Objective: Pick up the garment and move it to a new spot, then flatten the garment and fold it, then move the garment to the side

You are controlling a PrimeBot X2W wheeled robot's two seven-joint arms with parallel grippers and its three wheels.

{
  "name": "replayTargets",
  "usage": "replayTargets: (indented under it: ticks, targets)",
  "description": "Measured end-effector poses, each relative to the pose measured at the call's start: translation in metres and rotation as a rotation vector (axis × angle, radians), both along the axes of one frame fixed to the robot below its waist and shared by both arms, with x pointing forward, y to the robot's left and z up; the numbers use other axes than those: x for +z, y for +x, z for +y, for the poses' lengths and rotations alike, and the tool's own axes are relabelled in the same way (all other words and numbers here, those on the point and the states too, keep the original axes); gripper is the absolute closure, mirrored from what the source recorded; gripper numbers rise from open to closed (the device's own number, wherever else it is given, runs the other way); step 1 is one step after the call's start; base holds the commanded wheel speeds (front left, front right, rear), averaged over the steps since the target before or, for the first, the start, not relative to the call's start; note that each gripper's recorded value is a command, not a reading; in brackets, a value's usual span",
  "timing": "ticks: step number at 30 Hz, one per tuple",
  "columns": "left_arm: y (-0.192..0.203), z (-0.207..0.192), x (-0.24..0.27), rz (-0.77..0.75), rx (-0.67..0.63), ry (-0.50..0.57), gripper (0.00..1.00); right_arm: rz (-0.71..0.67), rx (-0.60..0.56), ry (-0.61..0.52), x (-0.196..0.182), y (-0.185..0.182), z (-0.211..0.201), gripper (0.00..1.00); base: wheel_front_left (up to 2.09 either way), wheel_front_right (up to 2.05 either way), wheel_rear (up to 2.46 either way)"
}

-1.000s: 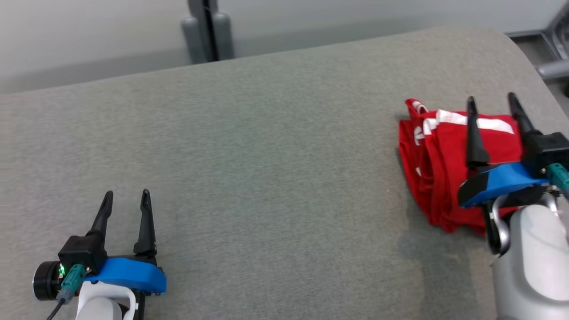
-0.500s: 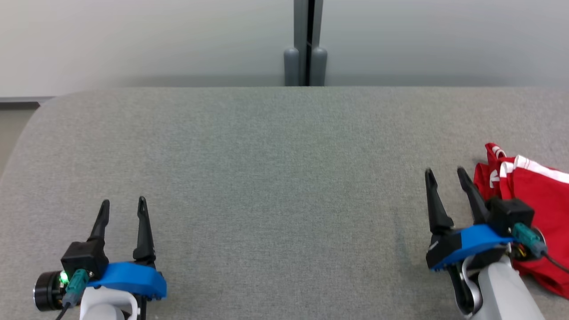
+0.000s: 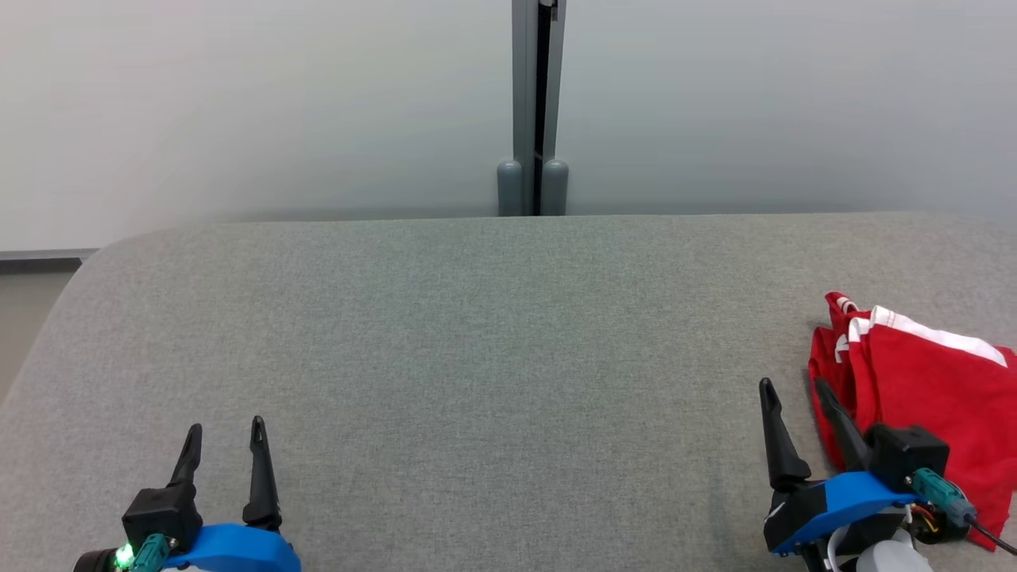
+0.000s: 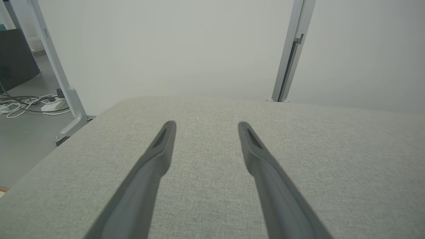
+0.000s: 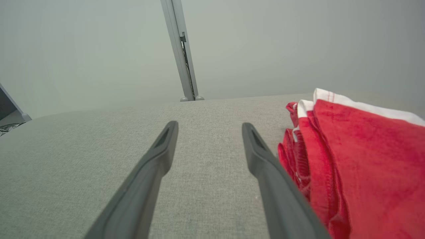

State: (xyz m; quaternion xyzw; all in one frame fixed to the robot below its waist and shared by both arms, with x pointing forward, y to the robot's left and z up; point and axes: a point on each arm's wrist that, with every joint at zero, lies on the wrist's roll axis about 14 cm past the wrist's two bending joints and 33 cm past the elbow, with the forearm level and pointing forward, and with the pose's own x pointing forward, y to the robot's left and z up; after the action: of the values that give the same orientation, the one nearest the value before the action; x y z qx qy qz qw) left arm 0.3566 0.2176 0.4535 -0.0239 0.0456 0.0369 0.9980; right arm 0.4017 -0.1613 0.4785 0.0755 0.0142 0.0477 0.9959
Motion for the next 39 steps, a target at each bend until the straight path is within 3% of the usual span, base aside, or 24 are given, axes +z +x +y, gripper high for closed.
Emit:
replayTargets:
  ticks: [10,11,17,39]
  targets:
    - [0.001,-0.015,0.004,-0.02,-0.047,-0.045,0.0,-0.011,-0.02,0.01,0.004,-0.008,-0.007,0.0,0.0,0.0,0.0]
    - [-0.001,-0.017,-0.003,0.002,-0.05,-0.057,1.0,-0.002,-0.021,0.012,0.001,-0.009,-0.007,1.0,0.0,0.0,0.0]
    - [-0.016,-0.018,-0.027,0.085,-0.038,-0.08,1.0,0.078,-0.027,0.022,-0.023,-0.02,-0.007,1.0,0.0,0.0,0.0]
    - [-0.007,-0.009,-0.018,0.06,0.078,-0.465,1.0,0.104,-0.127,0.399,-0.015,-0.017,-0.022,1.0,0.0,0.0,0.0]
